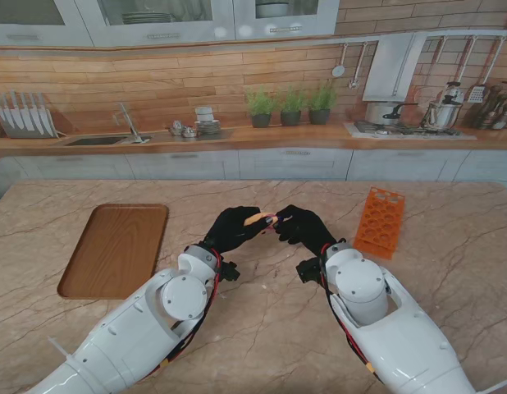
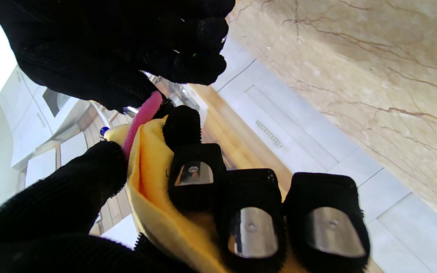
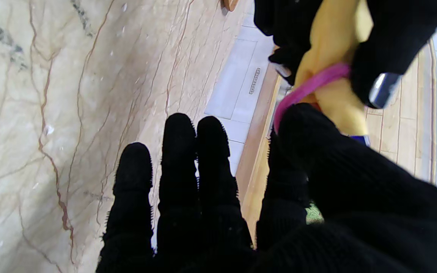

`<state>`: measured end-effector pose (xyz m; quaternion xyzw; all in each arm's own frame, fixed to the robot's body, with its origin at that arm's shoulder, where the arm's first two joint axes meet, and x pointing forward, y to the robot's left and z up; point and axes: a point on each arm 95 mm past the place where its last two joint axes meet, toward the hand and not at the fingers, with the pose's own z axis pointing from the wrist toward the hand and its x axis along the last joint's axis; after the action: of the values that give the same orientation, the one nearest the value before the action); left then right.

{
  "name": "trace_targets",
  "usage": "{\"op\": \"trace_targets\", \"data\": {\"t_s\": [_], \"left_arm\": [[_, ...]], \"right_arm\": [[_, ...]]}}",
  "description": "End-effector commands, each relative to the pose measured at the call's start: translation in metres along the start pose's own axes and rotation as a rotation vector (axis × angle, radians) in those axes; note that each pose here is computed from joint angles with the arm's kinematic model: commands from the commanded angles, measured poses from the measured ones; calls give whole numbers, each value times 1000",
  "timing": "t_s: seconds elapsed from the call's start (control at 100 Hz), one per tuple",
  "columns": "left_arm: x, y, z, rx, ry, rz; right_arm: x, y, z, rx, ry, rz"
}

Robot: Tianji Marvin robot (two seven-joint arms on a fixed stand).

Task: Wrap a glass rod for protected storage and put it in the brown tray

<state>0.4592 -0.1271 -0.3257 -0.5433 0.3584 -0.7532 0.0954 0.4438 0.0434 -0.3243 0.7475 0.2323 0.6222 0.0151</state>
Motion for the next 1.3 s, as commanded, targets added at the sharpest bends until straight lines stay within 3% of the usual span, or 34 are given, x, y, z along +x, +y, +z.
{"op": "trace_targets", "data": {"t_s": [0.0,0.2,0.68,1.29], "left_arm": [[4,3,0,8,3,-15],[3,3,0,33,-15,-30],[0,3,3,69,-60,-39],[0,4,3,65,-83,-30]], "right_arm": [[-2,-6,-1,8,3,12],[-4,-5,-4,-11,44,-89],[-3,-2,-13,-83,265,-461],[8,15,-22,-127,462,-702]]}}
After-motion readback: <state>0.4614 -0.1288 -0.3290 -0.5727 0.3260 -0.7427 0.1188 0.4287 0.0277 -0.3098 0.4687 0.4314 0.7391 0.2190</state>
